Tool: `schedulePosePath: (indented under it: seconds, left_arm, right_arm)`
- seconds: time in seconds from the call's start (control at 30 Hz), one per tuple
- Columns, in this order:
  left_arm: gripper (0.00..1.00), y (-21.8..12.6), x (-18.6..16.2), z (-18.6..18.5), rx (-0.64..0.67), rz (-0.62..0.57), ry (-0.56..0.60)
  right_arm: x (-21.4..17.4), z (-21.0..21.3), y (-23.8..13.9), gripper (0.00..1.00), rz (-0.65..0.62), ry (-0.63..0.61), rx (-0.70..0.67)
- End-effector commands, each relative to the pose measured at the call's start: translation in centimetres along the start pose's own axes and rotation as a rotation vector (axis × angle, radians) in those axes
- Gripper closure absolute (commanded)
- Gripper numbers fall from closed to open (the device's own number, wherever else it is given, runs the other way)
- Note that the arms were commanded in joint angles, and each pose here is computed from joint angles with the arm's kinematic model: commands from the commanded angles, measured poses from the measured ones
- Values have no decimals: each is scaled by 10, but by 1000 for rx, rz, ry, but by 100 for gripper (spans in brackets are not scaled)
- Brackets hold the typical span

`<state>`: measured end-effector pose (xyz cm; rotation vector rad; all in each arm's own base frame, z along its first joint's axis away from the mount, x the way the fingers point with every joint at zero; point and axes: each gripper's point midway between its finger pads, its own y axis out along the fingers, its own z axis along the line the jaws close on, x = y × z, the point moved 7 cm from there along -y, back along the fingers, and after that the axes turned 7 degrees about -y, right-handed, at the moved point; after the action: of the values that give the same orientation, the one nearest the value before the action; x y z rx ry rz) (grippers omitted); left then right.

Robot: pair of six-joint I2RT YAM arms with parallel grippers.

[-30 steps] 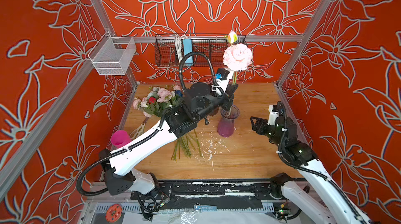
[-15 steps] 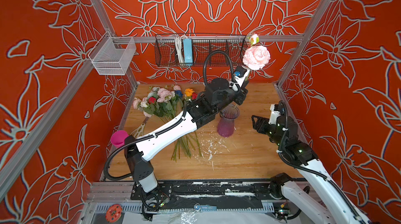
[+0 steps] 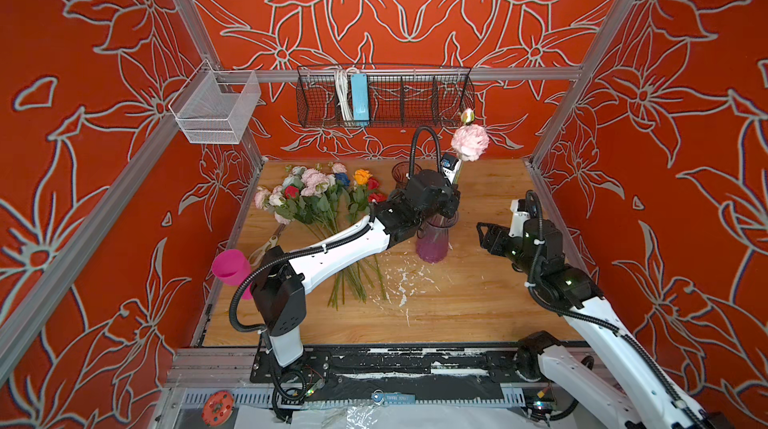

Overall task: Arrange the flowers into the vase
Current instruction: 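Lower the pink rose stem into the purple vase and open the left gripper, then move the left gripper back to the pile and grasp a white rose stem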

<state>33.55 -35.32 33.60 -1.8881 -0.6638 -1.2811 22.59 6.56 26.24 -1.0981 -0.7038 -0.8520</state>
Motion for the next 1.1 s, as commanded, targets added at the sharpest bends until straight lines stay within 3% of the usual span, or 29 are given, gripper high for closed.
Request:
schedulePosePath:
  seconds: [0.0,0.03,0.3,0.5,0.6,0.73,0.87,1.07]
  left_arm:
    - [72,-6,-2,9,34,-5,-39]
    - [65,-7,-4,10,34,-2,-38]
    - [63,-37,-9,21,53,-32,-81]
    - [46,-79,7,27,70,-75,-94]
    - [38,-102,6,43,139,-76,-124]
    - [35,-133,-16,93,312,-11,-298]
    - [36,-162,-57,149,534,101,-502]
    - [50,-189,-116,219,716,245,-848]
  right_arm:
    - [7,4,-3,28,1,3,28]
    - [8,5,-4,28,3,1,32]
    - [13,13,-8,28,18,-2,82]
    - [18,17,-16,28,19,-23,110]
    - [19,19,-19,28,20,-27,126]
    - [17,21,-23,32,31,-30,147]
    - [12,21,-24,46,44,-34,162]
    - [9,24,-26,83,59,-35,200]
